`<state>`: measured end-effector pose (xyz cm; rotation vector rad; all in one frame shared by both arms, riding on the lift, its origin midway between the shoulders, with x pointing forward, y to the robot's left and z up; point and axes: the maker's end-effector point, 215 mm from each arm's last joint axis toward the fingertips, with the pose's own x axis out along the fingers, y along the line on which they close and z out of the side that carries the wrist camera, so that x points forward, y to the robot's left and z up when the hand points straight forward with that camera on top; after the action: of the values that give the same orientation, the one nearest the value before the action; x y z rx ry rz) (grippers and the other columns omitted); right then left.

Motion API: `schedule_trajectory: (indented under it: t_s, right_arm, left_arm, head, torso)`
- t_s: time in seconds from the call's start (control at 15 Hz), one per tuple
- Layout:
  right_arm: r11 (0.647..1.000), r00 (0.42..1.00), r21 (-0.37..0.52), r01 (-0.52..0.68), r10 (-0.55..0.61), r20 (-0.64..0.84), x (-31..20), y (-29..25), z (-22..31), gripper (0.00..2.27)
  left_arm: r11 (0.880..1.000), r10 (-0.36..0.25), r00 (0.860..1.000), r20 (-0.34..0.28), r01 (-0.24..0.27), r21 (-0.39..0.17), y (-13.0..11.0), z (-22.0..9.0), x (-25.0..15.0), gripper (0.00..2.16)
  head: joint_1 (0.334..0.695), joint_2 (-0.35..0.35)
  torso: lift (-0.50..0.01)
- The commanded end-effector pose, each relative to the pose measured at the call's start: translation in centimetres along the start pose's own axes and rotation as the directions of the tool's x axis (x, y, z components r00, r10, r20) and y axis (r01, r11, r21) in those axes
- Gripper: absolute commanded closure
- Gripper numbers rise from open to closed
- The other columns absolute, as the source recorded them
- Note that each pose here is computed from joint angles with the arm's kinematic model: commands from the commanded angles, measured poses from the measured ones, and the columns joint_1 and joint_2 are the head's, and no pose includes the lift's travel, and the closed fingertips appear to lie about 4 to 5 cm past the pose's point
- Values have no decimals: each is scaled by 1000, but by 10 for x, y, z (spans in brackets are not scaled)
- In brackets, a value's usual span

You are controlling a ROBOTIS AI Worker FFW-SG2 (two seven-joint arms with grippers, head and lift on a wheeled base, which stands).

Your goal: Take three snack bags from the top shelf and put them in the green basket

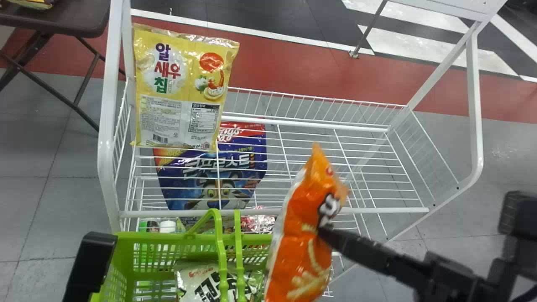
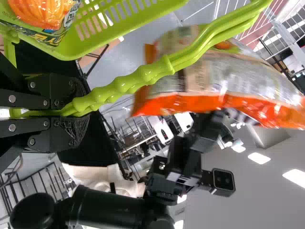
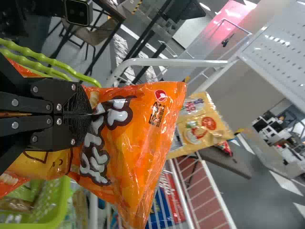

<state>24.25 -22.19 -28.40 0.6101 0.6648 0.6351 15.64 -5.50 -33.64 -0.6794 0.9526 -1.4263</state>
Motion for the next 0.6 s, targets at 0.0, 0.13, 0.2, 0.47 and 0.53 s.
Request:
schedule_trajectory:
  t_s: [0.0, 0.13, 0.2, 0.47, 0.53]
  right_arm:
    - [992, 996, 125, -5, 16, -90, 14, -5, -46, 2219]
    - [985, 988, 173, 2, 25, -154, 27, -7, -76, 2219]
    - [980, 984, 197, 5, 30, -174, 31, -9, -87, 2219]
    - [969, 942, 225, 98, -17, -335, 58, -35, -146, 2216]
    - [967, 929, 217, 131, -44, -366, 62, -44, -156, 2118]
  left_arm:
    - [1000, -1, 1000, 1, 1, 1, -1, 0, 1, 2054]
    - [1000, 3, 1000, 5, -3, 7, 0, 2, 2, 2054]
    - [1000, 1, 1000, 6, -1, 10, 0, 3, 2, 2051]
    - [1000, 1, 1000, 3, -1, 15, -1, 3, 4, 2054]
    - [1000, 1, 1000, 3, -1, 17, -1, 3, 4, 2054]
  head:
    - [695, -350]
    - [695, -350]
    - [695, -350]
    - [695, -350]
    - [695, -350]
  torso:
    - [-42]
    - [-42]
    - [-42]
    - [-42]
    - [-42]
